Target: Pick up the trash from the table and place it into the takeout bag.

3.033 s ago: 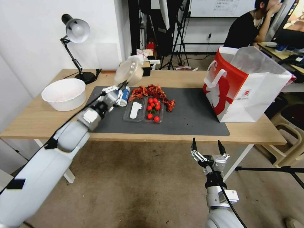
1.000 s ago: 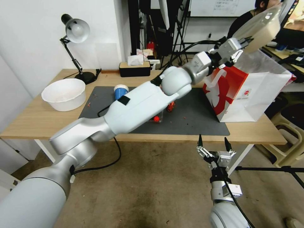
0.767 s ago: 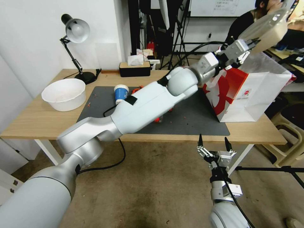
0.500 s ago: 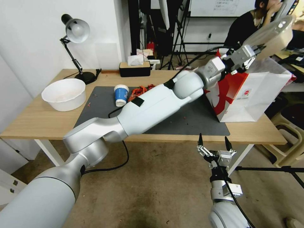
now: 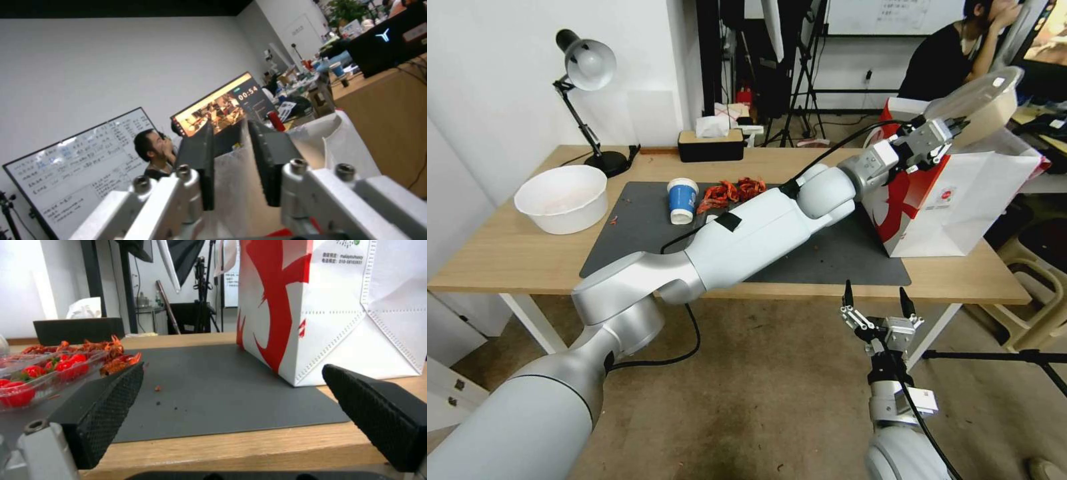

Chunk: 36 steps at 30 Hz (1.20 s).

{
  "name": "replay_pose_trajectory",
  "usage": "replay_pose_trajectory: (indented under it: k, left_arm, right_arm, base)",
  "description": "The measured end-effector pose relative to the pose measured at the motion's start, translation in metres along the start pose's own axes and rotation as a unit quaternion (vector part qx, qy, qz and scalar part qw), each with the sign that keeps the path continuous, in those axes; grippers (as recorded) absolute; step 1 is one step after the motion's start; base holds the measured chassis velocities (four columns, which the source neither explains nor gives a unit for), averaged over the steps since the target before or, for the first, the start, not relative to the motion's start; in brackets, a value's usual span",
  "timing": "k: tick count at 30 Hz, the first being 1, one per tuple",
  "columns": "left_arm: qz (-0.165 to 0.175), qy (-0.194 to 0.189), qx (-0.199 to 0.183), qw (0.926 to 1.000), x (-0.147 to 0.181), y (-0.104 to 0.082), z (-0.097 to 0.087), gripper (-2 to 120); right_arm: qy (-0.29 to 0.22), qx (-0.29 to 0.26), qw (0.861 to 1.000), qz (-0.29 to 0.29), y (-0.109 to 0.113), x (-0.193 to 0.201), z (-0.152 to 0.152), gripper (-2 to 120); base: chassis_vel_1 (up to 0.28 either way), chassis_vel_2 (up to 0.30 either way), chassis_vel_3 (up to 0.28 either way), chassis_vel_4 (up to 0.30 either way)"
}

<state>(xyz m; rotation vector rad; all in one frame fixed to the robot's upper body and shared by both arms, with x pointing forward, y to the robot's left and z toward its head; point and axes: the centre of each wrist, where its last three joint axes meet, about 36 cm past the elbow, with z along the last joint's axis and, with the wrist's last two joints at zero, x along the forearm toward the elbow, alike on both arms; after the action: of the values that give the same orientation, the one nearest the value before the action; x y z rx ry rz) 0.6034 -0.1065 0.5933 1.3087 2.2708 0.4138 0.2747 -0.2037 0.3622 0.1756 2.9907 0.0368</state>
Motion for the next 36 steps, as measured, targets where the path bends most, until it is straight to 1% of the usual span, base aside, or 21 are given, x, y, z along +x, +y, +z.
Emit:
replay_pose_trajectory:
  k: [2,5,6,8,9,11,12,15,16,17,20,21,24,26,28,29,30,31,32,33,36]
  left_arm:
    - [-0.006,0.001,0.0,1.0,0.0,0.001,0.0,34]
    - [-0.011,0.001,0.001,0.9999,0.001,0.003,0.0,40]
    - [-0.014,0.001,0.001,0.9999,0.001,0.005,-0.001,47]
    - [-0.02,0.001,0.003,0.9998,0.002,0.011,-0.002,56]
    - [-0.02,0.001,0.003,0.9998,0.002,0.011,-0.002,56]
    - [-0.028,0.007,0.011,0.9995,0.011,0.02,-0.003,66]
    - [-0.028,0.007,0.011,0.9995,0.011,0.02,-0.003,66]
    - [-0.045,0.019,0.024,0.9985,0.033,0.035,0.002,79]
    - [-0.045,0.019,0.024,0.9985,0.033,0.035,0.002,79]
    - [-0.054,0.025,0.03,0.9978,0.046,0.042,0.006,87]
    - [-0.081,0.042,0.044,0.9948,0.084,0.061,0.017,99]
    - [-0.081,0.042,0.044,0.9948,0.084,0.061,0.017,99]
    - [-0.103,0.056,0.049,0.9919,0.115,0.074,0.025,100]
    - [-0.108,0.059,0.05,0.9912,0.122,0.077,0.027,100]
    - [-0.126,0.072,0.052,0.988,0.15,0.087,0.036,100]
    - [-0.126,0.072,0.052,0.988,0.15,0.087,0.036,100]
    - [-0.14,0.08,0.055,0.9854,0.169,0.092,0.042,100]
    - [-0.149,0.084,0.057,0.9836,0.181,0.095,0.045,100]
    - [-0.154,0.087,0.058,0.9825,0.188,0.096,0.047,100]
    - [-0.154,0.087,0.058,0.9825,0.188,0.096,0.047,100]
    - [-0.174,0.098,0.065,0.9777,0.22,0.098,0.054,100]
  right_arm:
    - [0.0,0.0,1.0,0.0,0.0,0.001,0.0,100]
    - [0.0,-0.001,1.0,0.0,0.0,0.001,-0.001,100]
    - [-0.001,-0.001,1.0,0.0,0.0,0.001,-0.002,100]
    - [-0.001,-0.001,1.0,0.0,0.0,0.001,-0.002,100]
    - [-0.001,-0.001,1.0,0.0,0.0,0.001,-0.002,100]
    - [-0.003,-0.001,1.0,0.0,0.0,0.001,-0.003,100]
    - [-0.003,-0.001,1.0,0.0,0.0,0.001,-0.003,100]
    - [-0.004,-0.001,1.0,0.0,0.0,0.0,-0.004,100]
    - [-0.004,-0.001,1.0,0.0,0.0,0.0,-0.004,100]
    - [-0.004,-0.001,1.0,0.0,0.0,0.0,-0.004,100]
    - [-0.003,0.0,1.0,-0.002,0.001,-0.001,-0.004,100]
    - [-0.003,0.0,1.0,-0.002,0.001,-0.001,-0.004,100]
    - [-0.003,0.0,1.0,-0.004,0.001,-0.001,-0.005,100]
    - [-0.002,0.0,1.0,-0.004,0.001,-0.001,-0.005,100]
    - [-0.002,0.001,1.0,-0.006,0.001,-0.001,-0.005,100]
    - [-0.002,0.001,1.0,-0.006,0.001,-0.001,-0.005,100]
    - [-0.002,0.002,1.0,-0.007,0.001,-0.001,-0.006,100]
    - [-0.001,0.002,1.0,-0.007,0.001,-0.001,-0.006,100]
    - [-0.001,0.002,1.0,-0.008,0.001,-0.001,-0.006,100]
    - [-0.001,0.002,1.0,-0.008,0.001,-0.001,-0.006,100]
    - [-0.001,0.002,1.0,-0.01,0.002,-0.001,-0.006,100]
  base:
    - [0.0,0.0,0.0,0.0]
    - [0.0,0.0,0.0,0.0]
    - [0.0,0.0,0.0,0.0]
    - [0.0,0.0,0.0,0.0]
    - [0.0,0.0,0.0,0.0]
    - [0.0,0.0,0.0,0.0]
    - [0.0,0.0,0.0,0.0]
    - [0.0,0.0,0.0,0.0]
    - [0.0,0.0,0.0,0.0]
    - [0.0,0.0,0.0,0.0]
    - [0.0,0.0,0.0,0.0]
    - [0.0,0.0,0.0,0.0]
    - [0.0,0.0,0.0,0.0]
    - [0.0,0.0,0.0,0.0]
    - [0.0,0.0,0.0,0.0]
    - [0.0,0.0,0.0,0.0]
    - [0.0,0.0,0.0,0.0]
    - [0.0,0.0,0.0,0.0]
    - [0.0,0.0,0.0,0.0]
    - [0.0,0.0,0.0,0.0]
    - [0.0,0.0,0.0,0.0]
